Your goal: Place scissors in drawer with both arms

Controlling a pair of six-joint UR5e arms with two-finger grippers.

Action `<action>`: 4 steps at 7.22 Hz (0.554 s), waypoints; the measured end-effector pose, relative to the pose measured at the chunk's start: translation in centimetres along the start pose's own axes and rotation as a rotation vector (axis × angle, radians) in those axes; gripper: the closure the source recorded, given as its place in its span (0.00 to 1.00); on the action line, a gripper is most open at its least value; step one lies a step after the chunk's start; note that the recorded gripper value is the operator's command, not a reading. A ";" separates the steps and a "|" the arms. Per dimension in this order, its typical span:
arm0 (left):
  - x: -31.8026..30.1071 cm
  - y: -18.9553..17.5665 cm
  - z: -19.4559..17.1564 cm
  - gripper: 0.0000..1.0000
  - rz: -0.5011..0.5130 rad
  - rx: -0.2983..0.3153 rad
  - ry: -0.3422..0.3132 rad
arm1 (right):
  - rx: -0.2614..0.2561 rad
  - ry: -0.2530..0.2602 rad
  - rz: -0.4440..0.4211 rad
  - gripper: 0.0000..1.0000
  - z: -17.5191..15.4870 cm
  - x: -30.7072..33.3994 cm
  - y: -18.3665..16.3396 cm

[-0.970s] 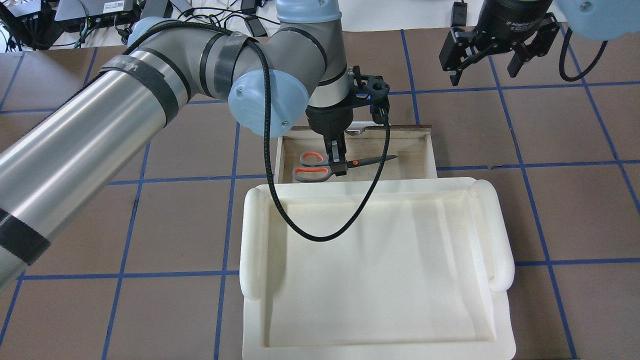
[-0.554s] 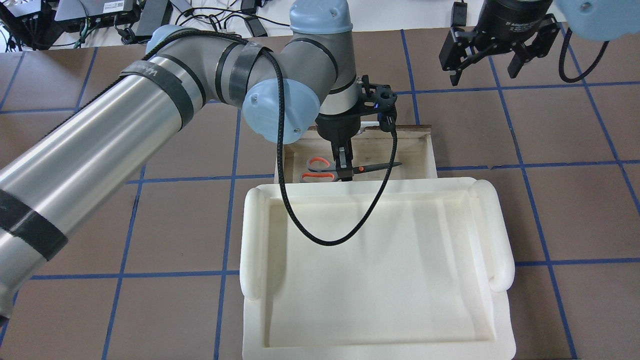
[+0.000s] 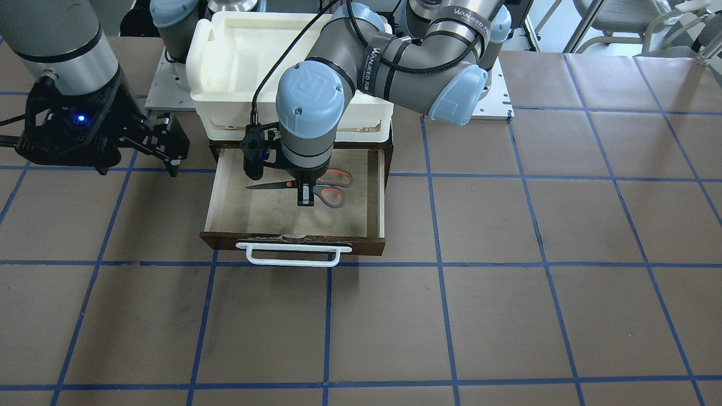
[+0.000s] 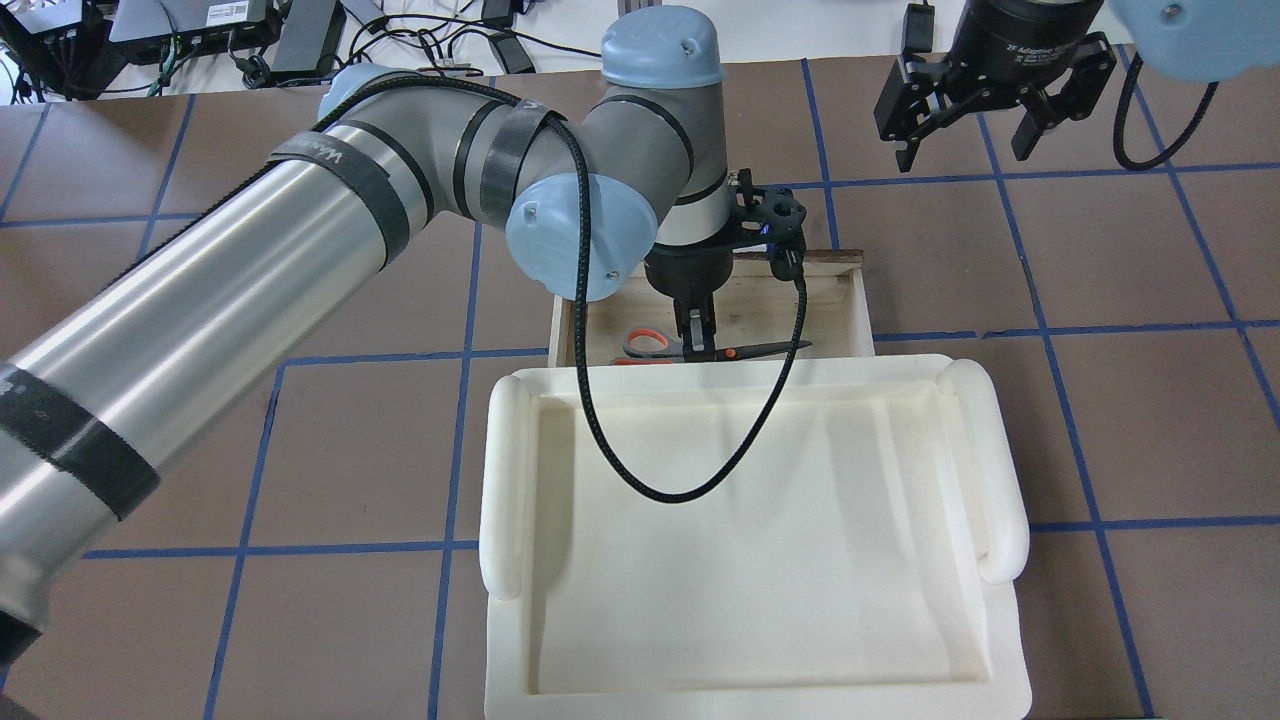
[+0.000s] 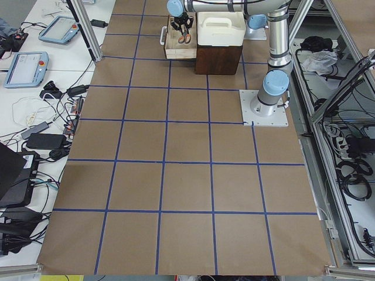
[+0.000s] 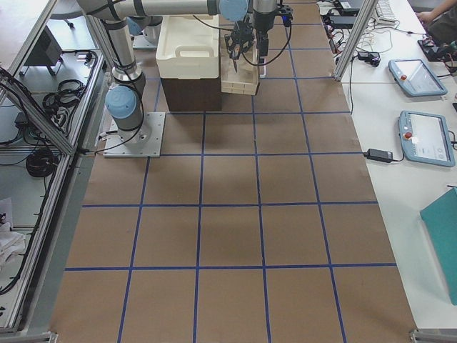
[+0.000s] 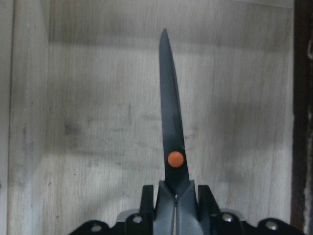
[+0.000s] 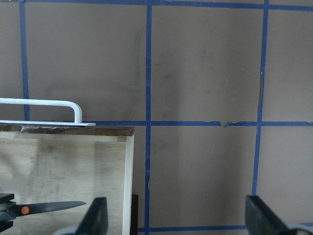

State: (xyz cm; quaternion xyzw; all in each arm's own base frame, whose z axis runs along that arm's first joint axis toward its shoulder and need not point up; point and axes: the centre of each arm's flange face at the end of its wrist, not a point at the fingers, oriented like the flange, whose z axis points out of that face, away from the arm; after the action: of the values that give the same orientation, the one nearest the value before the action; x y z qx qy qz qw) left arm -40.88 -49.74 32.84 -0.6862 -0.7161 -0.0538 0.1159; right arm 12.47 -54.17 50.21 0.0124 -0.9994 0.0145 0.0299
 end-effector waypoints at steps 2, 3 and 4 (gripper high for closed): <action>0.1 -0.1 0.1 0.14 -0.018 0.004 0.005 | 0.001 -0.014 0.001 0.00 -0.3 -0.2 0.2; 0.3 -0.2 -0.1 0.12 -0.026 0.012 0.006 | 0.003 -0.027 0.003 0.00 -0.4 -0.4 0.3; 0.6 -0.3 -0.7 0.03 -0.027 0.020 -0.002 | 0.004 -0.034 0.003 0.00 -0.5 -0.5 0.4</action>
State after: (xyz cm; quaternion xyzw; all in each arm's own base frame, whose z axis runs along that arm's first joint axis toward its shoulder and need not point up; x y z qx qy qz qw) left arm -41.13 -49.33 33.73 -0.6752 -0.7261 -0.0475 0.1214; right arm 12.99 -53.73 50.67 0.0113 -0.9997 0.0163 0.0130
